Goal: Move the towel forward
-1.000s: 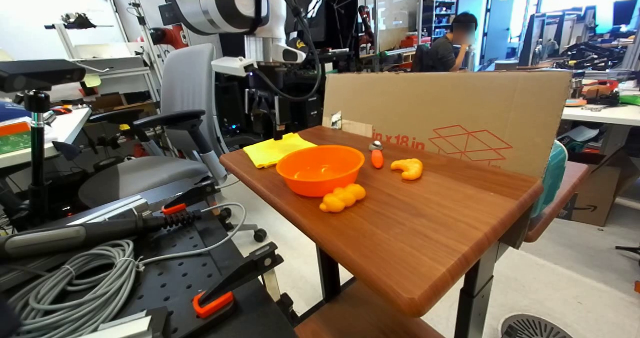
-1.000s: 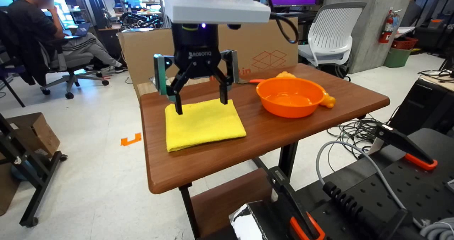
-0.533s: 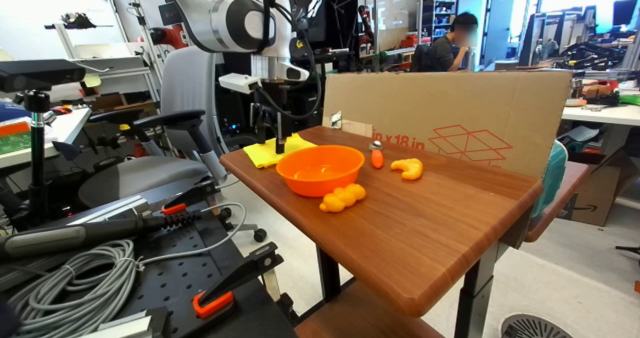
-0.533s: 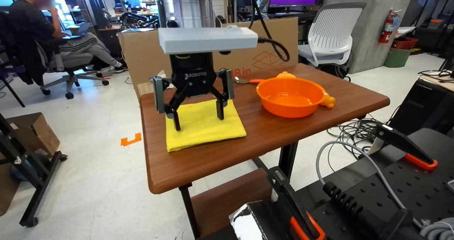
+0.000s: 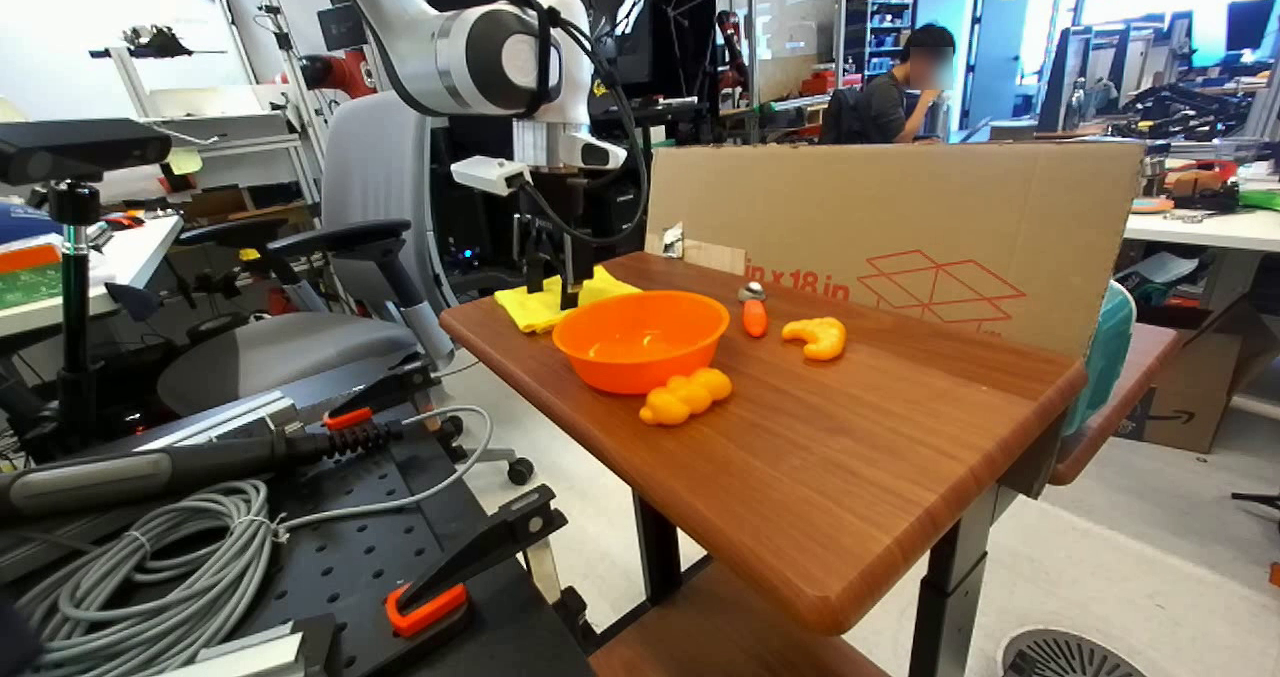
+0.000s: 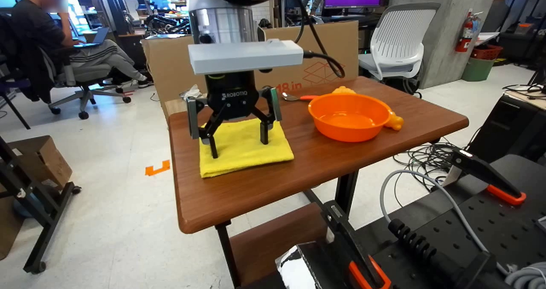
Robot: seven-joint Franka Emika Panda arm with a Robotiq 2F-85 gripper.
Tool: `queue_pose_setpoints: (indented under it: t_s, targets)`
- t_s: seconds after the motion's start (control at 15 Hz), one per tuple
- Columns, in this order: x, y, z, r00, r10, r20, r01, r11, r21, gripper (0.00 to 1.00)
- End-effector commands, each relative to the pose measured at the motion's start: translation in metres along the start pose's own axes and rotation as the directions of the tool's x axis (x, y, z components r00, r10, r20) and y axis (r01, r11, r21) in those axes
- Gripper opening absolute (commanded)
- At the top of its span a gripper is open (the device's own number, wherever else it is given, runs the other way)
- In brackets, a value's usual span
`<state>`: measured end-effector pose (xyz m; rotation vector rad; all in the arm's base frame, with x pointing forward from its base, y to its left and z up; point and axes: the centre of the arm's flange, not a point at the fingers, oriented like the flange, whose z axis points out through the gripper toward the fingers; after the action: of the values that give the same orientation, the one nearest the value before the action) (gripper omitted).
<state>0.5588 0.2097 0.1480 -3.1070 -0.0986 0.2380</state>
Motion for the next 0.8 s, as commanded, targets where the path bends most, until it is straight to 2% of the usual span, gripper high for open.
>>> queue_pose_setpoints:
  t_s: [0.0, 0.73]
  targets:
    - [0.024, 0.005, 0.001, 0.999, 0.025, -0.029, -0.025, 0.999, -0.023, 1.0]
    - [0.074, 0.052, -0.012, 0.992, 0.117, -0.041, -0.117, 0.993, 0.005, 1.0]
